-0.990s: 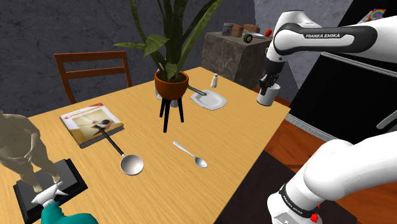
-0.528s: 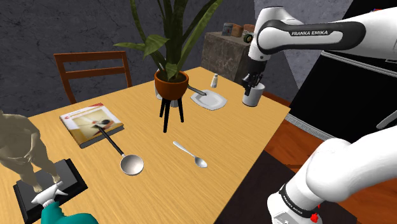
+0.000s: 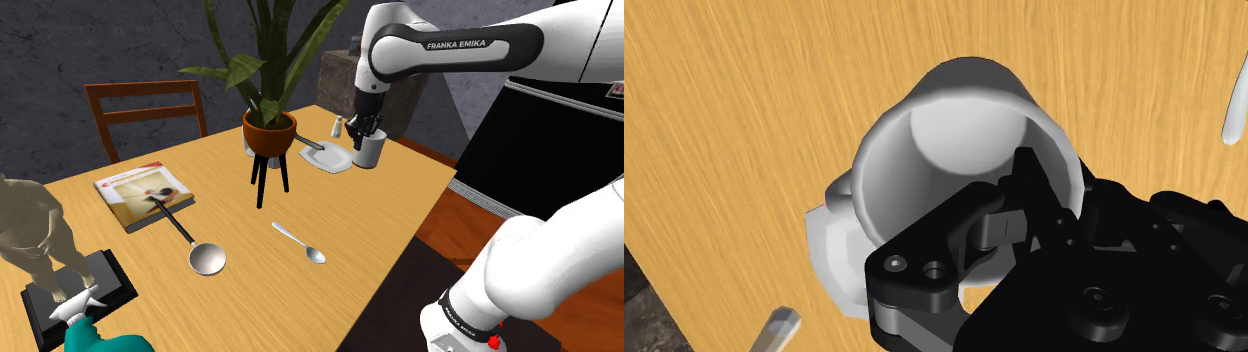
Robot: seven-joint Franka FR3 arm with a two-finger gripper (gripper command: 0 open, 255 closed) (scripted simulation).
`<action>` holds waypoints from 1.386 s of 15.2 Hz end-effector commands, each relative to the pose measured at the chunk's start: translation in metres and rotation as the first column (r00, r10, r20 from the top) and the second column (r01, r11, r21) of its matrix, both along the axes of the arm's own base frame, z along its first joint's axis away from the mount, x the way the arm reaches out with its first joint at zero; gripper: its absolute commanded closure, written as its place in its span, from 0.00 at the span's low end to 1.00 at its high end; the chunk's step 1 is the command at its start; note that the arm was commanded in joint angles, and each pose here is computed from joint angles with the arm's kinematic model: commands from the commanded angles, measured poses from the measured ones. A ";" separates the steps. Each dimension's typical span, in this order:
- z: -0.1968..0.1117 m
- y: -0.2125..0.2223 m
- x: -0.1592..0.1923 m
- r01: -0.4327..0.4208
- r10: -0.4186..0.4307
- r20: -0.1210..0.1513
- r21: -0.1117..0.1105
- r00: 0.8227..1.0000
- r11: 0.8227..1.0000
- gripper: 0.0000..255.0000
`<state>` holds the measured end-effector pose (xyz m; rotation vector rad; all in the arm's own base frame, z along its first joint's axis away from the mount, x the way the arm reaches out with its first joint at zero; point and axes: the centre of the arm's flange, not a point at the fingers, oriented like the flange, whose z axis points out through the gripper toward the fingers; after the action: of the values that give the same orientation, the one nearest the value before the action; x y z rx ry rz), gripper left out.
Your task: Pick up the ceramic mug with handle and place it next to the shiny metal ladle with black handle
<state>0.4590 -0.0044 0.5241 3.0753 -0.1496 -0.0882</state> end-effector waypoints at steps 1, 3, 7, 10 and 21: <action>-0.001 0.022 0.013 0.001 -0.001 0.001 0.000 1.000 1.000 1.00; -0.001 0.046 0.025 0.001 -0.001 0.001 0.000 1.000 1.000 1.00; -0.001 0.093 0.049 0.001 -0.001 0.001 0.000 1.000 1.000 1.00; -0.001 0.128 0.067 0.001 -0.001 0.001 0.000 1.000 1.000 1.00; 0.000 0.258 0.133 0.001 -0.001 0.001 0.000 1.000 1.000 1.00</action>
<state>0.5852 0.2404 0.5242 3.0759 -0.1497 -0.0883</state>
